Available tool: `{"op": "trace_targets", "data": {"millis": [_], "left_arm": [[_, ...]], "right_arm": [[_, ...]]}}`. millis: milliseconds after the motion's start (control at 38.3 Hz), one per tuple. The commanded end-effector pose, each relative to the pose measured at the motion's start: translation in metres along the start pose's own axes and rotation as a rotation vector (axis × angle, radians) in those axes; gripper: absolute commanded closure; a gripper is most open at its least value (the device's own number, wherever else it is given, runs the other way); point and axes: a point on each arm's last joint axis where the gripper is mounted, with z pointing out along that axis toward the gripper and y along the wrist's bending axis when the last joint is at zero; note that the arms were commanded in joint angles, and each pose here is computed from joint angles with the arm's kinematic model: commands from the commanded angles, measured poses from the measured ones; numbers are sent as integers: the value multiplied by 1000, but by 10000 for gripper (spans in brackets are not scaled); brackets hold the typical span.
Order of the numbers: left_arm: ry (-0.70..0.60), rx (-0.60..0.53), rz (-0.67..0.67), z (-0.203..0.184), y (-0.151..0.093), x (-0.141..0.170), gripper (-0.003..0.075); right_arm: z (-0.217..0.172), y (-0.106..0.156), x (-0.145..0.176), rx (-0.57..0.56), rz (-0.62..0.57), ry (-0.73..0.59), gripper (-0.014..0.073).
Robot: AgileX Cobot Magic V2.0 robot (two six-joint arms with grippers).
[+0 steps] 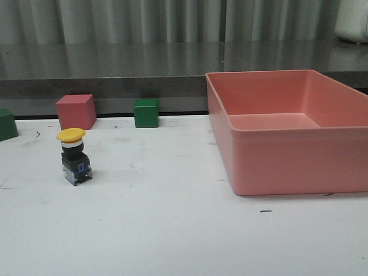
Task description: Place and stand button with both arms
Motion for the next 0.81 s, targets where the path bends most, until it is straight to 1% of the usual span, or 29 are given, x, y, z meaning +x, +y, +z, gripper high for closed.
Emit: {"op": "trace_targets", "data": {"millis": [0, 209, 340, 444, 549, 601, 784], "left_arm": [[-137, -68, -7, -6, 4, 4, 740], [-159, -220, 2, -16, 13, 50, 740], [-116, -287, -3, -11, 19, 75, 740], [-71, -317, -10, -7, 23, 94, 740], [-40, -321, -16, -4, 25, 110, 740], [-14, -320, -20, -4, 25, 112, 740], [-40, -321, -16, -4, 25, 110, 740]], "right_arm": [[-1, 2, -16, -12, -19, -104, 665], [-1, 2, -16, -12, -19, -104, 665], [-1, 2, -16, -12, -19, -104, 665], [-1, 2, -16, -12, -19, -103, 665], [-1, 2, -16, -12, -19, -103, 665], [-1, 2, -16, -12, -19, -103, 665], [-1, 2, -16, -12, -19, -103, 665]]}}
